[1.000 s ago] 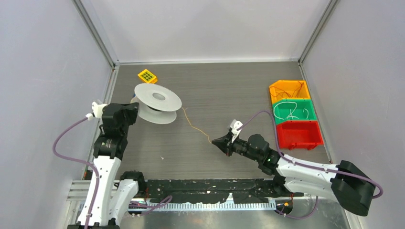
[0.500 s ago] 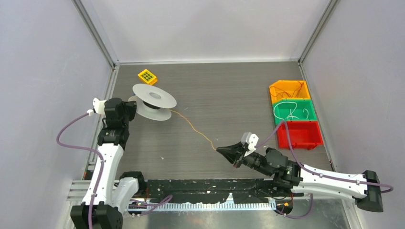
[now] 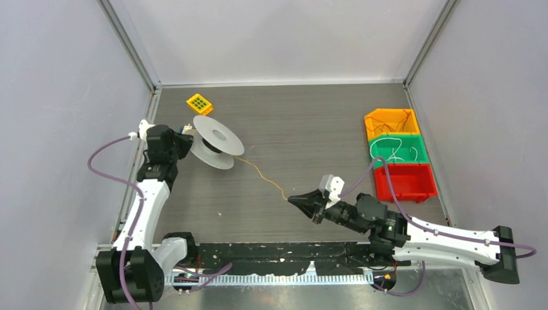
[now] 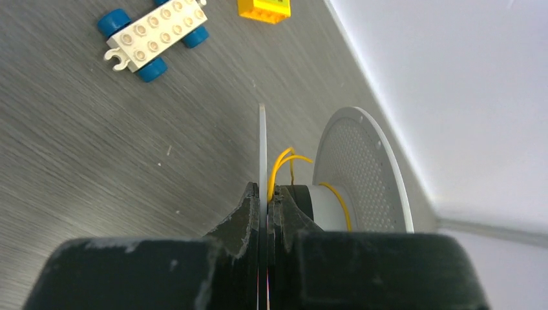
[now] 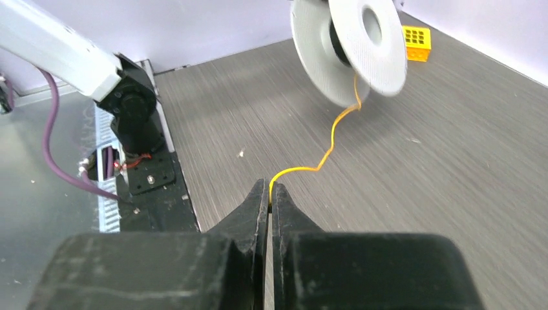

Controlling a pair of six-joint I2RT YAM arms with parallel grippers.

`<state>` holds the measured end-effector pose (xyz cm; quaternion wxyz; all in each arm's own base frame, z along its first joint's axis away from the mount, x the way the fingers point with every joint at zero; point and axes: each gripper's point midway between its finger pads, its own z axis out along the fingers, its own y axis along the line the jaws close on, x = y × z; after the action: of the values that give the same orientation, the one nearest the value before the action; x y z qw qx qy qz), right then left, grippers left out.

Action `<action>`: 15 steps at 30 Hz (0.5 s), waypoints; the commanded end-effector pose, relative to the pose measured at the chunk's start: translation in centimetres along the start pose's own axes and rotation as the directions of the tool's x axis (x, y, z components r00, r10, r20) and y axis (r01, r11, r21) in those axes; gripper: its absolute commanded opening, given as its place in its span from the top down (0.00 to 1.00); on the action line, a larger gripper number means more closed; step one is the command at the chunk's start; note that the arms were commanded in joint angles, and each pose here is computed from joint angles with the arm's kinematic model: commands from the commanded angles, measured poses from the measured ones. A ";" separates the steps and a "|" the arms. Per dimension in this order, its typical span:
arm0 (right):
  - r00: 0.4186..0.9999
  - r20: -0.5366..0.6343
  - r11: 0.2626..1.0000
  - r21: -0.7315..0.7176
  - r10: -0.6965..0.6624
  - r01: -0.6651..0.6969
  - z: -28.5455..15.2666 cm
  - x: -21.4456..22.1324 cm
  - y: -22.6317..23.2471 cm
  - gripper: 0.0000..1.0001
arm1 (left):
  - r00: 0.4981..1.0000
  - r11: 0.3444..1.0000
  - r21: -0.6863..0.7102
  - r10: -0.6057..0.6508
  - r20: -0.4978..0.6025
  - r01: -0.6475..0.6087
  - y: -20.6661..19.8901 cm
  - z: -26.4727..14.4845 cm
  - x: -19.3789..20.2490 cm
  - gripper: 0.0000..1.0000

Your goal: Wrap the cables

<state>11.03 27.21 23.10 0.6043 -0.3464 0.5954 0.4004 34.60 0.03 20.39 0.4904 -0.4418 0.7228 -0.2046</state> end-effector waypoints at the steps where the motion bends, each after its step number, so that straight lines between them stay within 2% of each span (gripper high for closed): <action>1: 0.993 0.117 0.996 -0.091 0.001 0.010 2.4 -7.7 2.4 0.94 | 0.978 0.958 0.193 0.206 0.042 -0.210 -5.9 -0.9 -0.2 1.00; 3: 0.986 0.165 0.993 -0.114 0.009 0.010 3.6 -11.6 3.1 0.94 | 0.949 0.929 0.198 0.310 0.050 -0.314 -6.2 -1.1 1.1 1.00; 4: 0.991 0.135 0.992 -0.123 0.004 0.013 4.5 -11.3 3.5 0.95 | 0.931 0.910 0.199 0.359 0.057 -0.363 -6.3 -1.2 1.7 1.00; 5: 0.985 0.173 0.991 -0.131 -0.007 0.030 4.9 -13.8 3.7 0.95 | 0.911 0.890 0.197 0.409 0.059 -0.412 -6.2 -1.2 2.3 1.00; 6: 0.989 0.145 0.990 -0.134 -0.015 0.035 6.0 -13.5 4.0 0.95 | 0.895 0.873 0.202 0.442 0.055 -0.443 -6.2 -1.4 3.1 1.00; 7: 0.983 0.181 0.989 -0.141 -0.016 0.042 6.4 -15.8 4.3 0.95 | 0.882 0.856 0.222 0.469 0.045 -0.466 -6.4 -1.6 4.2 1.00; 8: 0.988 0.154 0.989 -0.142 -0.025 0.047 7.6 -15.4 4.5 0.95 | 0.874 0.844 0.242 0.485 0.036 -0.478 -6.5 -1.7 4.9 1.00; 9: 0.982 0.190 0.988 -0.150 -0.018 0.047 7.9 -17.7 4.7 0.95 | 0.868 0.833 0.265 0.496 0.026 -0.485 -6.6 -1.8 5.7 1.00; 10: 0.987 0.161 0.986 -0.165 -0.012 0.039 9.2 -17.2 5.1 0.95 | 0.861 0.822 0.287 0.509 0.016 -0.491 -6.7 -1.9 6.5 1.00; 11: 0.984 0.176 0.981 -0.191 -0.007 0.042 10.1 -18.6 5.4 0.95 | 0.854 0.812 0.301 0.521 0.012 -0.500 -6.6 -2.1 7.1 1.00; 15: 0.974 0.207 0.962 -0.270 0.094 -0.035 12.2 -22.0 6.0 0.95 | 0.829 0.780 0.333 0.560 0.004 -0.529 -6.4 -2.6 8.6 1.00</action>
<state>12.05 38.03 41.55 0.6120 -0.3671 0.5148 0.4750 33.24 -9.92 18.63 0.5025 -0.1551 0.8328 -0.1730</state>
